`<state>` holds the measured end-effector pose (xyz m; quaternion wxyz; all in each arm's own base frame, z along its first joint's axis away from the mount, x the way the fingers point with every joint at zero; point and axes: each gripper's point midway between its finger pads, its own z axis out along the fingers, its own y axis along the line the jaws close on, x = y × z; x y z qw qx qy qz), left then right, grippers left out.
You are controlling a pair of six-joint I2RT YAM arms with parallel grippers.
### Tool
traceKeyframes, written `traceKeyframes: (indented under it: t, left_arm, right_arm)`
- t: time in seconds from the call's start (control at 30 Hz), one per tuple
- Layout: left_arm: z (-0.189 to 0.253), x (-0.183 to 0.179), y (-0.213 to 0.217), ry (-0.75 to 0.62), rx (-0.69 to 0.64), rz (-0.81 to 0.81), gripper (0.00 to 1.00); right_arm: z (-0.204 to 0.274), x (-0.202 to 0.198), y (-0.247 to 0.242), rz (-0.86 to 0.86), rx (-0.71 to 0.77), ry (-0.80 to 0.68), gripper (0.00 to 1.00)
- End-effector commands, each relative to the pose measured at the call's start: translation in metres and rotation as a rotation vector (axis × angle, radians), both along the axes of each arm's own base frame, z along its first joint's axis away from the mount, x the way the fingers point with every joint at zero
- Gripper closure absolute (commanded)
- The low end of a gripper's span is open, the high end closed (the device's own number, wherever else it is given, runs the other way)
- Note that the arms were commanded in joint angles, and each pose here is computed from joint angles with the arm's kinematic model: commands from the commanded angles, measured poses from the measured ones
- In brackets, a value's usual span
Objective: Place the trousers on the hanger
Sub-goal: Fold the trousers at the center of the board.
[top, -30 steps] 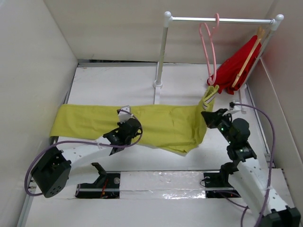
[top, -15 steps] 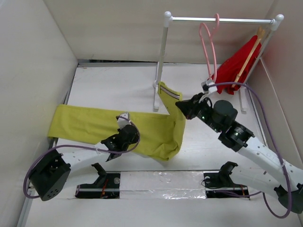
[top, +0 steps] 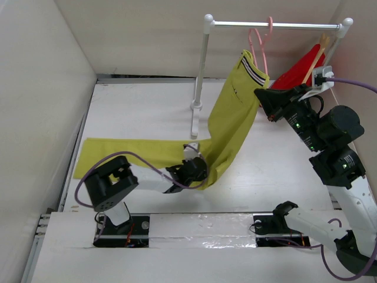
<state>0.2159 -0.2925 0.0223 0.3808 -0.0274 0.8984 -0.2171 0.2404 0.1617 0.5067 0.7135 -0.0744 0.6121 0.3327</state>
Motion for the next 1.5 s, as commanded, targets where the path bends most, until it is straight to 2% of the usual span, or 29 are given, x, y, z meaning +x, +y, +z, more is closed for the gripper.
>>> traceKeyframes:
  t: [0.0,0.03,0.1,0.13,0.17,0.23,0.3,0.33,0.37,0.4,0.43,0.5,0.6,0.63,0.73,0.8,0.87,0.9,0.93,1.0,1.03,1.07,1.1,1.13,1.17,1.27,1.3,1.4,1.47]
  left_arm:
    - [0.018,0.003,-0.061,-0.034,-0.031,-0.098,1.00]
    - [0.006,0.001,-0.076,-0.013,-0.003,-0.127,1.00]
    - [0.030,0.003,-0.122,-0.043,-0.056,-0.185,1.00]
    - [0.024,0.002,-0.130,-0.033,-0.034,-0.198,1.00]
    - [0.040,0.008,-0.144,-0.054,-0.058,-0.198,1.00]
    - [0.060,0.013,-0.142,-0.087,-0.061,-0.186,1.00]
    - [0.069,0.018,-0.121,-0.108,-0.053,-0.157,1.00]
    - [0.096,0.032,-0.103,-0.135,-0.099,-0.120,0.95]
    - [0.091,0.034,-0.079,-0.126,-0.085,-0.097,0.72]
    - [0.097,0.039,-0.062,-0.130,-0.096,-0.071,0.64]
    - [0.114,0.048,-0.025,-0.152,-0.119,-0.010,0.57]
    - [0.132,0.057,0.017,-0.179,-0.146,0.072,0.56]
    - [0.184,0.066,0.100,-0.286,-0.231,0.244,0.56]
    - [0.222,0.057,0.124,-0.374,-0.307,0.279,0.56]
    - [0.274,0.043,0.178,-0.515,-0.348,0.381,0.57]
    - [0.303,0.032,0.196,-0.559,-0.348,0.407,0.58]
    - [0.333,0.018,0.206,-0.602,-0.373,0.413,0.60]
    - [0.341,0.013,0.211,-0.617,-0.383,0.420,0.60]
    - [0.354,0.004,0.220,-0.653,-0.397,0.433,0.61]
    - [0.375,-0.009,0.233,-0.697,-0.416,0.452,0.61]
    - [0.382,-0.018,0.243,-0.722,-0.415,0.472,0.61]
    - [0.392,-0.026,0.249,-0.745,-0.425,0.478,0.61]
    - [0.396,-0.030,0.253,-0.756,-0.428,0.487,0.61]
    - [0.398,-0.034,0.259,-0.763,-0.428,0.502,0.61]
    - [0.396,-0.037,0.261,-0.755,-0.424,0.507,0.60]
    - [0.389,-0.041,0.263,-0.748,-0.425,0.504,0.60]
    - [0.385,-0.042,0.263,-0.742,-0.426,0.506,0.60]
    - [0.366,-0.038,0.257,-0.704,-0.426,0.493,0.59]
    - [0.349,-0.028,0.242,-0.674,-0.426,0.452,0.58]
  right_arm:
    - [0.060,-0.029,-0.012,0.032,0.063,-0.172,1.00]
    - [0.060,-0.027,-0.013,0.027,0.059,-0.170,1.00]
    - [0.060,-0.028,-0.008,0.053,0.046,-0.164,1.00]
    - [0.057,-0.024,-0.002,0.071,0.035,-0.154,1.00]
    - [0.056,-0.021,0.000,0.076,0.031,-0.147,1.00]
    - [0.055,-0.014,0.014,0.106,0.020,-0.131,1.00]
    - [0.054,-0.008,0.024,0.121,0.011,-0.119,1.00]
    - [0.057,-0.004,0.026,0.117,0.010,-0.124,1.00]
    - [0.053,0.005,0.037,0.130,0.006,-0.111,1.00]
    - [0.054,0.010,0.040,0.129,0.007,-0.112,1.00]
    - [0.055,0.012,0.046,0.144,0.013,-0.108,1.00]
    - [0.052,0.023,0.066,0.175,0.011,-0.095,1.00]
    - [0.042,0.038,0.096,0.201,-0.003,-0.060,1.00]
    - [0.039,0.043,0.105,0.210,-0.010,-0.054,1.00]
    - [0.021,0.054,0.146,0.255,-0.029,-0.018,1.00]
    - [0.020,0.049,0.175,0.289,-0.027,-0.023,1.00]
    - [-0.006,0.060,0.216,0.313,-0.068,0.016,1.00]
    - [-0.002,0.047,0.238,0.349,-0.064,0.004,1.00]
    - [-0.035,0.058,0.271,0.359,-0.113,0.048,1.00]
    - [-0.060,0.046,0.317,0.408,-0.141,0.074,1.00]
    - [-0.060,0.043,0.336,0.429,-0.121,0.079,0.97]
    - [-0.109,0.049,0.374,0.454,-0.168,0.132,0.87]
    - [-0.129,0.048,0.395,0.477,-0.182,0.156,0.74]
    - [-0.112,0.039,0.415,0.509,-0.129,0.141,0.45]
    - [-0.178,0.046,0.447,0.551,-0.209,0.227,0.32]
    - [-0.191,0.020,0.483,0.767,-0.177,0.262,0.22]
    - [-0.195,0.017,0.483,0.783,-0.177,0.265,0.18]
    - [-0.183,0.023,0.450,0.697,-0.187,0.217,0.06]
    - [-0.167,0.027,0.422,0.671,-0.154,0.168,0.05]
